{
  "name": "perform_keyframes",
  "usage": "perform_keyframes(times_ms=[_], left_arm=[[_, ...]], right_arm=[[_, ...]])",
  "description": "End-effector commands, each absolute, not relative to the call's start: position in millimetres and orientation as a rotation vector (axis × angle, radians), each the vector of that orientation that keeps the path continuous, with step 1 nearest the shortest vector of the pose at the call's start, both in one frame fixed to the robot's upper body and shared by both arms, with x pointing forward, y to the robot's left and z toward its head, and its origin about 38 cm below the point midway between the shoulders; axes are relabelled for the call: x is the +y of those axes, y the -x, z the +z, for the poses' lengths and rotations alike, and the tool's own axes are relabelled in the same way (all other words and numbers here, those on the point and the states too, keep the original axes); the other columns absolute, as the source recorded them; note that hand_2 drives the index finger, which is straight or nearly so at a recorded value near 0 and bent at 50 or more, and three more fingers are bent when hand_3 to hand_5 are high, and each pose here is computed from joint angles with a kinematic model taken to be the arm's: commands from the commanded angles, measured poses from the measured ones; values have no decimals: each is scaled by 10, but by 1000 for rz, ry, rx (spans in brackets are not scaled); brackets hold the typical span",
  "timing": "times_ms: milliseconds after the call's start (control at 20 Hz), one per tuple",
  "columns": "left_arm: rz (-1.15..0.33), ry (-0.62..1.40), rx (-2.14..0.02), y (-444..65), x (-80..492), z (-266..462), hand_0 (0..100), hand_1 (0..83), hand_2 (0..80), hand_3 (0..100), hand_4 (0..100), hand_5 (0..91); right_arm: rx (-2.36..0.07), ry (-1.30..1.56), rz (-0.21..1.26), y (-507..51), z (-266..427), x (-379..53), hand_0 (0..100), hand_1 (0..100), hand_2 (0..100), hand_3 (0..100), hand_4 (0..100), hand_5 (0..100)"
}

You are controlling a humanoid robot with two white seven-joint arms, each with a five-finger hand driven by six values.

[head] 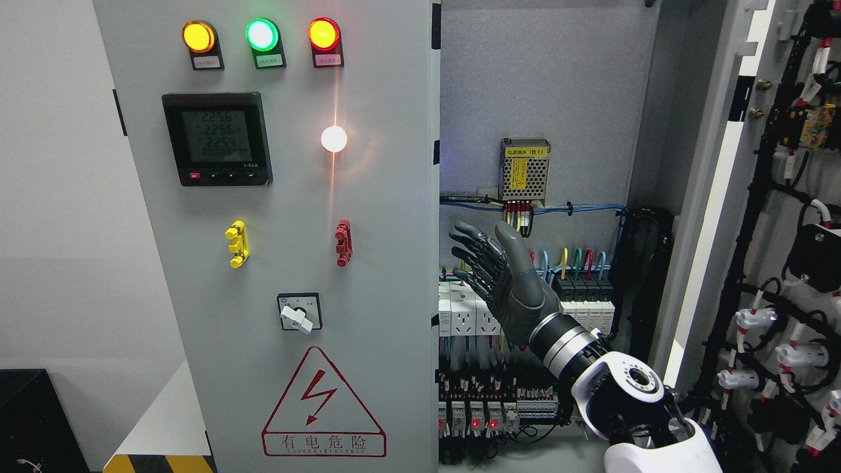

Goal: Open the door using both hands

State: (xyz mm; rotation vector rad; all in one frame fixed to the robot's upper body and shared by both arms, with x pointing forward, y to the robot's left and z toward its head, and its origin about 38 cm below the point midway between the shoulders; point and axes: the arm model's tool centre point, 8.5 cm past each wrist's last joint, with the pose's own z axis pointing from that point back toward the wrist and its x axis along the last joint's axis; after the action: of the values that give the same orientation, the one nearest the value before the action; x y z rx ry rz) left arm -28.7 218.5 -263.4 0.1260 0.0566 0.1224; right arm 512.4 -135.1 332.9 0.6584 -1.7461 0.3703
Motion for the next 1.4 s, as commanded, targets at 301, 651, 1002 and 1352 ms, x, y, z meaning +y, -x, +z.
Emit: perform_keyframes(times_ms=[301, 651, 1002, 1352], left_arm=[[123, -127, 55, 284, 2193, -2634, 0, 0, 0, 0, 0, 0], [122, -127, 55, 284, 2193, -2634, 0, 0, 0, 0, 0, 0], [122, -126, 55, 284, 2183, -2634, 0, 0, 0, 0, 0, 0], [123, -126, 55, 284, 2183, -2634, 0, 0, 0, 0, 0, 0]], right_arm=[[-1739, -672, 423, -5136, 3362, -1389, 191, 0, 0, 0, 0, 0], [-1733, -720, 481, -5098, 3382, -1330, 191, 0, 0, 0, 0, 0], [-1725, -763, 528, -5067, 3400, -1258, 191, 0, 0, 0, 0, 0], [-1709, -776, 551, -5072, 3450, -1232, 191, 0, 0, 0, 0, 0]])
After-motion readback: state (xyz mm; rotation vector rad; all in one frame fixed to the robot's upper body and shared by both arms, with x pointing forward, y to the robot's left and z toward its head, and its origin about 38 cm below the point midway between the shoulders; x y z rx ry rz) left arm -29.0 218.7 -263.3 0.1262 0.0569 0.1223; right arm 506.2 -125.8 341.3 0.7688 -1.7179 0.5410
